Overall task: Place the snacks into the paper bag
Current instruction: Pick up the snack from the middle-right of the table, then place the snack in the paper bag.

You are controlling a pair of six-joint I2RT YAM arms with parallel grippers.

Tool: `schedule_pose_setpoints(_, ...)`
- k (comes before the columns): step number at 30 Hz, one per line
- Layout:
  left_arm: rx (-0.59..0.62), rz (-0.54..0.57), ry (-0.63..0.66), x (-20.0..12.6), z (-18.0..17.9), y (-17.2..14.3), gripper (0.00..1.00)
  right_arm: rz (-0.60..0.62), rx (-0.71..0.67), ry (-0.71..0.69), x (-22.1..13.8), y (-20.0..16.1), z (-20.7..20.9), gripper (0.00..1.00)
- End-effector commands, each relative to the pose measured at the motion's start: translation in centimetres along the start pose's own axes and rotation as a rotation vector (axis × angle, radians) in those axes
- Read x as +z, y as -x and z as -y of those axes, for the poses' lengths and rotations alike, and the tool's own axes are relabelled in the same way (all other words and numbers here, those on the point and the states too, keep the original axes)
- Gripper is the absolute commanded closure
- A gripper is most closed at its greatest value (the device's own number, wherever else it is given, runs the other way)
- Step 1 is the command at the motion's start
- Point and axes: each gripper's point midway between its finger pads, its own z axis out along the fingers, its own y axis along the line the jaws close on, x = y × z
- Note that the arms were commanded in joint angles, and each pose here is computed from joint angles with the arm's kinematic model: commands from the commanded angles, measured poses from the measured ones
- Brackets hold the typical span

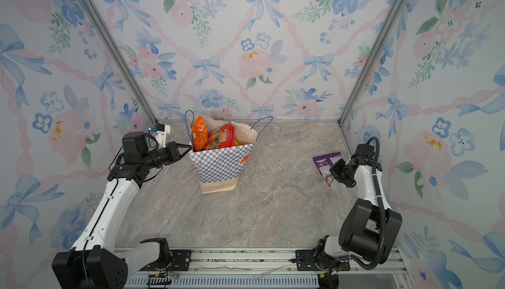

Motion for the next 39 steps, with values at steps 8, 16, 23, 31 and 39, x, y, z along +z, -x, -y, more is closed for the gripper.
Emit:
schedule_pose_setpoints(8, 0.050, 0.032, -0.053, -0.8, 1.9, 1.1, 1.00, 0.304, -0.316, 0.361, -16.9, -0.1, -18.6, 1.00)
schedule_pose_setpoints(16, 0.055, 0.027, -0.065, -0.8, 2.5, 0.8, 1.00, 0.398, -0.552, 0.627, -24.7, -6.8, -29.0, 1.00)
schedule_pose_setpoints(23, 0.055, 0.029, -0.069, -1.0, 2.9, 0.6, 1.00, 0.389, -0.727, 0.661, -21.9, -13.2, -37.0, 1.00)
schedule_pose_setpoints(31, 0.054, 0.038, -0.060, -1.1, 2.9, 0.7, 1.00, 0.379, -1.016, 0.464, -14.8, -20.0, -43.3, 1.00)
schedule_pose_setpoints(39, 0.057, 0.037, -0.059, -1.0, 2.9, 0.7, 1.00, 0.465, -1.211, 0.235, -11.8, -22.8, -43.8, 1.00)
